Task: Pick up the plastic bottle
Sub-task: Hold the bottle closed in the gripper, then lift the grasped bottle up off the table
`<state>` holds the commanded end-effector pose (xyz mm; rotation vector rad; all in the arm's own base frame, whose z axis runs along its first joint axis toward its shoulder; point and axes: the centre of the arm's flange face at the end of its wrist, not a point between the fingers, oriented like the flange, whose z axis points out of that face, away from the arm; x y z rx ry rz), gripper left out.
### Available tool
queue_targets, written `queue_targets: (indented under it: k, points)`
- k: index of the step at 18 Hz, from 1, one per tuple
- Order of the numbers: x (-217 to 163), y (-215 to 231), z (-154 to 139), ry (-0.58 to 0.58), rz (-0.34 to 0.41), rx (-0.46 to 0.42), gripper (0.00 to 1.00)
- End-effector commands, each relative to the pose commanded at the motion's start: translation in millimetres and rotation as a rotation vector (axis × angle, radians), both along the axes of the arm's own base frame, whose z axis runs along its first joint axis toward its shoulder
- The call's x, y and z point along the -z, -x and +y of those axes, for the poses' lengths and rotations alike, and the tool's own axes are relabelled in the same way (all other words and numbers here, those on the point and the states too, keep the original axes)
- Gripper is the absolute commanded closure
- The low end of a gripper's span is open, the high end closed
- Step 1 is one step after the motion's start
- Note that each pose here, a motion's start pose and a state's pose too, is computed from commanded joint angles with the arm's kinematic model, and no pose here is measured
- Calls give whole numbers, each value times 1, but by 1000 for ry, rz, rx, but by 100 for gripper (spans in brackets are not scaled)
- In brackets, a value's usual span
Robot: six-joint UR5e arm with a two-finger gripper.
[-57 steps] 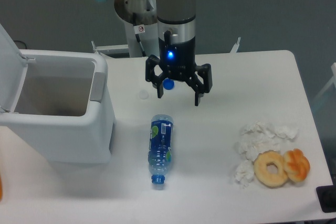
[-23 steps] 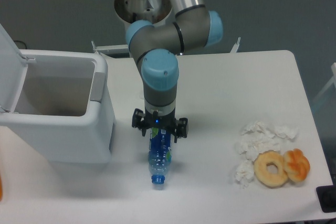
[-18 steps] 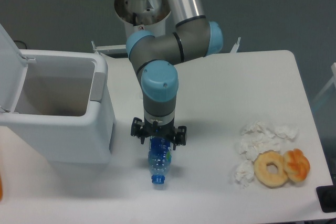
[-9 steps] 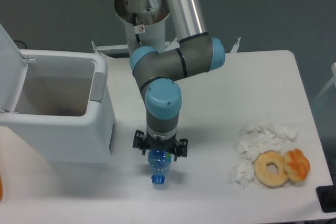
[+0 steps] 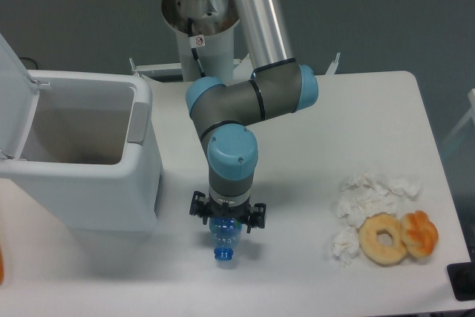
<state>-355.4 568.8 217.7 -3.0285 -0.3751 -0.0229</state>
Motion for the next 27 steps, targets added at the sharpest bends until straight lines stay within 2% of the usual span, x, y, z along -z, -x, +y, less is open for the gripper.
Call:
queue_targets:
  k: [7, 13, 15, 20, 27]
  points:
    - [9, -2, -1, 14, -10, -2, 1]
    - [8, -1, -2, 24, 2, -4, 12]
    - [8, -1, -2, 24, 2, -4, 21]
    - [8, -1, -2, 24, 2, -1, 33]
    - [-17, 12, 2, -13, 41, 34, 33]
